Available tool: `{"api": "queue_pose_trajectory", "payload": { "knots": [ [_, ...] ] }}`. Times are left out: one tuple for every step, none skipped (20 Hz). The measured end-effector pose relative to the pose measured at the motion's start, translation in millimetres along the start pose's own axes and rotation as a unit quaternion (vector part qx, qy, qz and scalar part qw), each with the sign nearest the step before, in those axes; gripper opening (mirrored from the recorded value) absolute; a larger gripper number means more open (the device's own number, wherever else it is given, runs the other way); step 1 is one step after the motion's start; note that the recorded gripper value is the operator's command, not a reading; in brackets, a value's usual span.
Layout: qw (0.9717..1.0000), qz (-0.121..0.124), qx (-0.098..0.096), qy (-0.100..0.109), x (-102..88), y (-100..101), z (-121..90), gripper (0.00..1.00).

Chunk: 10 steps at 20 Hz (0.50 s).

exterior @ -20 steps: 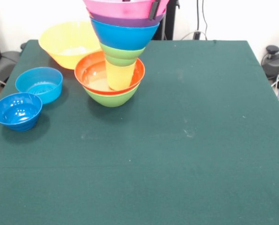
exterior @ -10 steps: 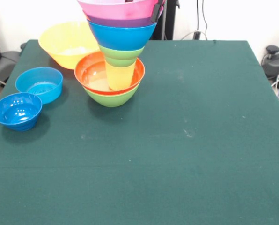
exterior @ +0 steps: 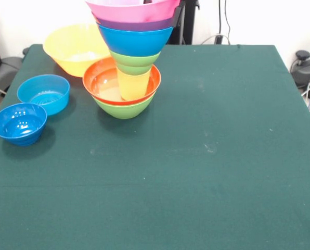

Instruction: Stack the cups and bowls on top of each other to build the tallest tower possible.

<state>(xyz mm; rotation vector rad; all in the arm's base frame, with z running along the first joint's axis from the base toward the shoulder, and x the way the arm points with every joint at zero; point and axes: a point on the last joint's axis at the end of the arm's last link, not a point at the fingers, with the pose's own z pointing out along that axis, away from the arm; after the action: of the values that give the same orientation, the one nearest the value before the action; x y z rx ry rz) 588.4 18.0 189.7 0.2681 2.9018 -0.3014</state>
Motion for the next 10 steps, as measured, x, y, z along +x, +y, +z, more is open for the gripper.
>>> {"api": "queue_pose_trajectory", "payload": {
  "knots": [
    [1.0,0.0,-0.001,0.001,0.4,0.0,0.6,1.0],
    [1.0,0.0,-0.002,0.001,0.5,0.0,0.9,1.0],
    [1.0,0.001,-0.002,0.002,0.7,-0.1,1.2,1.0],
    [1.0,0.001,-0.002,0.002,0.9,-0.2,1.5,1.0],
    [1.0,0.001,-0.002,0.003,1.3,-0.5,1.7,1.0],
    [1.0,0.001,-0.002,0.003,1.6,-0.5,1.8,1.0],
    [1.0,0.001,-0.002,0.004,1.9,-0.4,1.8,1.0],
    [1.0,0.001,-0.002,0.003,2.0,-0.4,1.4,1.0],
    [1.0,0.001,-0.002,0.003,1.8,-0.5,1.0,1.0],
    [1.0,0.001,-0.002,0.003,1.7,-0.6,0.6,1.0]
  ]
}}
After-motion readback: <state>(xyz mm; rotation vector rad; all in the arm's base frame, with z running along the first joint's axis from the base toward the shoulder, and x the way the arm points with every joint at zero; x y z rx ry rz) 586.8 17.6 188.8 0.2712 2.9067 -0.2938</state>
